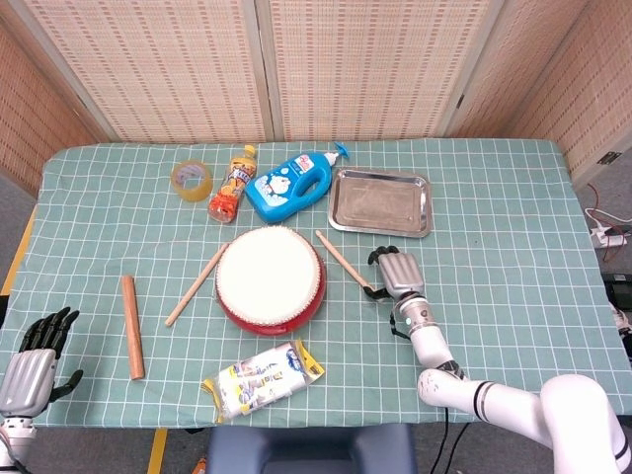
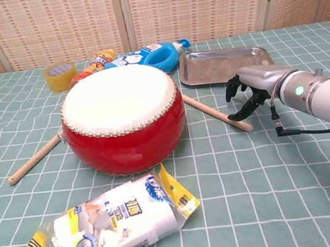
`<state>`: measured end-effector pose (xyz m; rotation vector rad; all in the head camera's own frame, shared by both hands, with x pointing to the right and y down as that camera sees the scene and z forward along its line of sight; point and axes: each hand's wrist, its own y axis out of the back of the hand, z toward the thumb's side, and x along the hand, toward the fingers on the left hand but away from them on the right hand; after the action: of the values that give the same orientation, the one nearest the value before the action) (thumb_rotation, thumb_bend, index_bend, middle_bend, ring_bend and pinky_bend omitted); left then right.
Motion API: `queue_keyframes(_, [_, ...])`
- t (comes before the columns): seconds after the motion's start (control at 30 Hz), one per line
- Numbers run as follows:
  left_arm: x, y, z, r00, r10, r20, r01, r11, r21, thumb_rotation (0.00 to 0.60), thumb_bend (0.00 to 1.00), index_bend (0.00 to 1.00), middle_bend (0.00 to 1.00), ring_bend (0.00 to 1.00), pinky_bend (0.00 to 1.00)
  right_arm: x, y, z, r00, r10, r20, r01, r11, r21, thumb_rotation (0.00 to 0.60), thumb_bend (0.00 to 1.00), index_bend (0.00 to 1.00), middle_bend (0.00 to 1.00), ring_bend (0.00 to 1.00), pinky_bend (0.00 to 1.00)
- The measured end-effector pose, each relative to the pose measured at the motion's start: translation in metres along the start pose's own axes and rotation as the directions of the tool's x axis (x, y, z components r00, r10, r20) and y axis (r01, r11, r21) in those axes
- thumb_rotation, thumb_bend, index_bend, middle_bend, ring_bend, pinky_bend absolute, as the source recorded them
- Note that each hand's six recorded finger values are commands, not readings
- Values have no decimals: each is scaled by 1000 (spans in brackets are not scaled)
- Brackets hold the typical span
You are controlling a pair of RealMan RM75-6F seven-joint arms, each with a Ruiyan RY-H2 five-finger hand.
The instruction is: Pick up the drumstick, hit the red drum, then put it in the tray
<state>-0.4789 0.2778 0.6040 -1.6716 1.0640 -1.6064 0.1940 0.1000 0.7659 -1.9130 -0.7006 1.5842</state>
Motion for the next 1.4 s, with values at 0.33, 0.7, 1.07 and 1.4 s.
queue_keyframes(0.33, [0,-2,-6,1000,-3,-14,3,1000,2,600,230,0,0,0,0,-3,-10,2,1000,0,-2,0,1000,29,455,304,379,230,184,467])
queue_keyframes(0.7, [1,-5,-8,1000,-3,-14,3,1000,-7,600,227,0,0,0,0,-5,-15,-1,1000,-16,13,16,999,40,471,468,477,230,184,492])
queue_keyframes(1.07, [1,-7,-8,1000,-9,-13,9,1000,-6,600,227,0,0,0,0,-1,-15,-1,1000,-31,-1,31,998,46,476,495,468,230,186,508])
queue_keyframes(1.4, [1,-9,-11,1000,-16,-15,16,1000,-12,600,227,0,0,0,0,1,-19,7,999,-46,-7,47,996,69,475,309,454,230,187,522])
